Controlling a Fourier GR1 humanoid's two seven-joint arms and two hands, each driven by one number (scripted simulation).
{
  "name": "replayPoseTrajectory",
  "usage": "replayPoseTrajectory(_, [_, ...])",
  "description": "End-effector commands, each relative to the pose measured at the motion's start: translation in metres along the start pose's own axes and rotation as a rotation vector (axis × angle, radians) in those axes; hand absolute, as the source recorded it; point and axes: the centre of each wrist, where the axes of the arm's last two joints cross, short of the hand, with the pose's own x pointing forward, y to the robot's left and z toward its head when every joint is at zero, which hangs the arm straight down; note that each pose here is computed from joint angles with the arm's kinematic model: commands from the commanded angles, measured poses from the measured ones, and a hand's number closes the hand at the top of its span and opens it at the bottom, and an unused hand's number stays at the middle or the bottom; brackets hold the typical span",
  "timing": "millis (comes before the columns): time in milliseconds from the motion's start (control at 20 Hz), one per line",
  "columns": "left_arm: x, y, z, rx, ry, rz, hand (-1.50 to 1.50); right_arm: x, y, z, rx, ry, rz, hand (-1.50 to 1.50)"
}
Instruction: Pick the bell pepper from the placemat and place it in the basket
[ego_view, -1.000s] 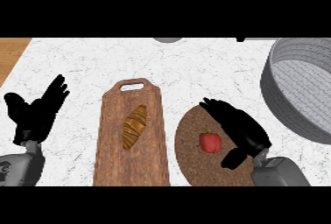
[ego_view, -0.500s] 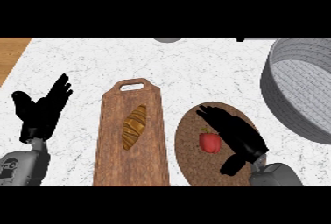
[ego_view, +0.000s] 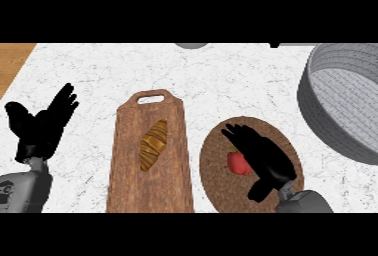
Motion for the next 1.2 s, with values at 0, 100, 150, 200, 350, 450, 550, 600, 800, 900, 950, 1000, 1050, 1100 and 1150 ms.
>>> replayPoseTrajectory(0, [-0.001,-0.009,0.003,-0.021,0.008,0.005,0.00,-0.006,0.023,-0.002,0.015,-0.005,0.041,-1.50])
replayPoseTrajectory(100, [0.002,-0.011,-0.004,-0.022,0.006,0.006,0.00,-0.018,-0.004,-0.019,0.074,0.006,0.154,1.50])
replayPoseTrajectory(150, [0.006,0.011,-0.011,-0.007,-0.003,0.023,0.00,-0.005,0.015,-0.013,0.072,-0.029,0.146,1.50])
replayPoseTrajectory(200, [-0.008,-0.008,0.007,-0.019,0.009,0.013,0.00,-0.013,0.026,-0.003,0.066,-0.028,0.148,1.50])
replayPoseTrajectory(350, [-0.015,0.000,0.009,-0.022,0.002,0.004,0.00,0.000,0.043,-0.012,0.069,-0.018,0.144,1.50])
replayPoseTrajectory(450, [0.002,-0.003,0.003,-0.012,-0.014,0.008,0.00,-0.023,0.026,-0.012,0.053,-0.015,0.147,1.50])
replayPoseTrajectory(550, [0.009,-0.006,-0.009,0.001,-0.019,-0.005,0.00,-0.005,0.037,-0.019,0.067,-0.041,0.166,1.50])
replayPoseTrajectory(600, [-0.004,0.004,0.001,-0.007,-0.006,0.001,0.00,-0.012,0.015,-0.019,0.062,-0.048,0.168,1.50])
replayPoseTrajectory(800, [0.007,-0.015,0.001,-0.051,-0.020,0.009,0.00,-0.006,0.002,-0.054,-0.065,0.320,-0.036,1.50])
replayPoseTrajectory(900, [0.008,0.000,-0.001,-0.007,-0.019,0.003,0.00,-0.032,-0.018,-0.050,-0.175,0.541,-0.157,1.50])
replayPoseTrajectory(950, [0.006,-0.006,0.001,-0.018,-0.029,0.011,0.00,-0.039,-0.022,-0.047,-0.230,0.631,-0.199,1.50])
replayPoseTrajectory(1000, [0.007,0.000,0.000,-0.005,-0.027,0.000,0.00,-0.044,-0.031,-0.046,-0.280,0.698,-0.235,1.50])
replayPoseTrajectory(1050, [0.008,-0.001,0.000,-0.016,-0.028,-0.002,0.00,-0.049,-0.039,-0.049,-0.324,0.770,-0.275,1.50])
replayPoseTrajectory(1100, [0.010,-0.007,0.000,-0.032,-0.047,0.012,0.00,-0.052,-0.047,-0.052,-0.356,0.836,-0.317,1.50])
replayPoseTrajectory(1150, [0.011,-0.006,-0.001,-0.038,-0.040,-0.010,0.00,-0.053,-0.058,-0.056,-0.398,0.893,-0.359,1.50])
